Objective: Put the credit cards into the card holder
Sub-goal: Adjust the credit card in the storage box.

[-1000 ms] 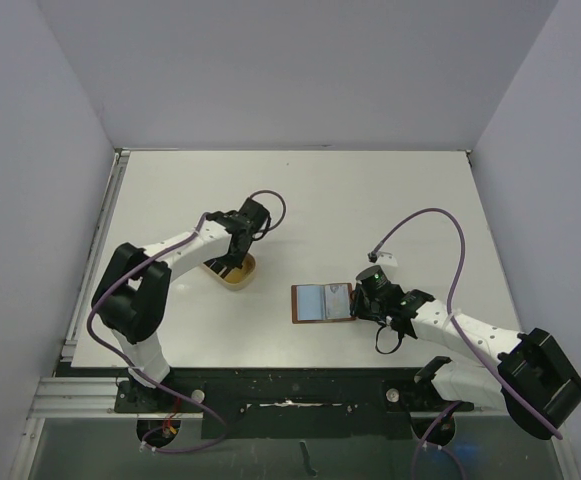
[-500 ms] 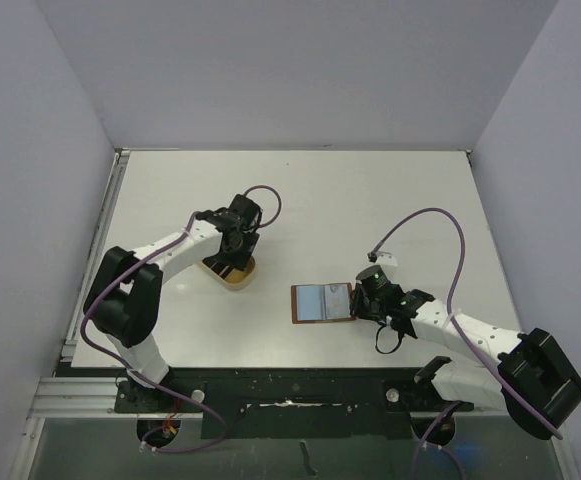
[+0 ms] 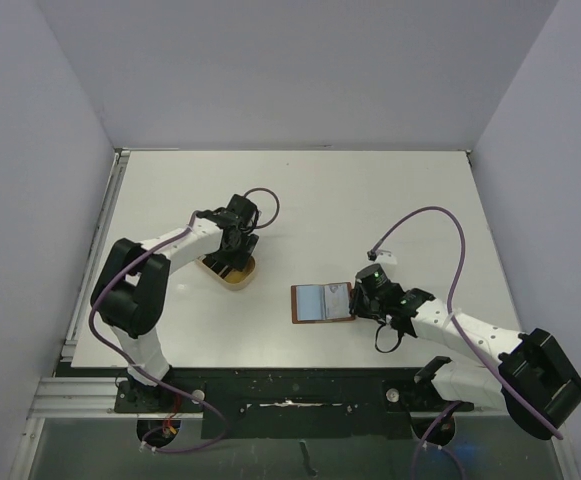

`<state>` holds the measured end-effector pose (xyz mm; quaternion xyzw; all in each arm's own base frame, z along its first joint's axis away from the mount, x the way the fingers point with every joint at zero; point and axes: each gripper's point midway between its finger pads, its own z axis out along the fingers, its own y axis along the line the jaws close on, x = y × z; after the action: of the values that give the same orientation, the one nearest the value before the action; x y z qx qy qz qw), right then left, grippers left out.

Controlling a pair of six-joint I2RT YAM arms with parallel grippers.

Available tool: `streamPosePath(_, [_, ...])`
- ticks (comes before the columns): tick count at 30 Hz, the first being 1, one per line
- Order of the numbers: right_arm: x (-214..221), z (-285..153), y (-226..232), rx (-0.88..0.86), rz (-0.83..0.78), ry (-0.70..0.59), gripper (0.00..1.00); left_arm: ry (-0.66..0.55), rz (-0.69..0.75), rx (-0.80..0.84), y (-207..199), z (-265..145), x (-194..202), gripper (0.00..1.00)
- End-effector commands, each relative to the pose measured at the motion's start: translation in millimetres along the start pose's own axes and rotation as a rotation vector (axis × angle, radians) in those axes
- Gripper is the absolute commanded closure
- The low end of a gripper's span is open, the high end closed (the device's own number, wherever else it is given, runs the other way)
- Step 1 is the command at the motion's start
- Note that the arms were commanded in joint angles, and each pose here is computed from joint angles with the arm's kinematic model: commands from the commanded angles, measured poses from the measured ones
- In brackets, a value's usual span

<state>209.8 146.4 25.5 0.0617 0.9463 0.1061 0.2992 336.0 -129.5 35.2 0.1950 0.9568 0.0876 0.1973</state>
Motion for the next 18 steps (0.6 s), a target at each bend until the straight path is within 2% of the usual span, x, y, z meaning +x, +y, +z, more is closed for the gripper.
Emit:
streamPosePath(1, [-30, -6, 15, -0.036, 0.009, -0.079, 0.74, 0.007, 0.024, -0.096, 18, 9, -2, 0.38])
streamPosePath(9, [-29, -4, 15, -0.034, 0.006, -0.073, 0.74, 0.004, 0.036, -0.196, 36, 7, -6, 0.41])
streamPosePath(18, [-26, -5, 12, -0.03, 0.011, -0.071, 0.74, -0.006, 0.029, -0.246, 45, 5, -13, 0.52])
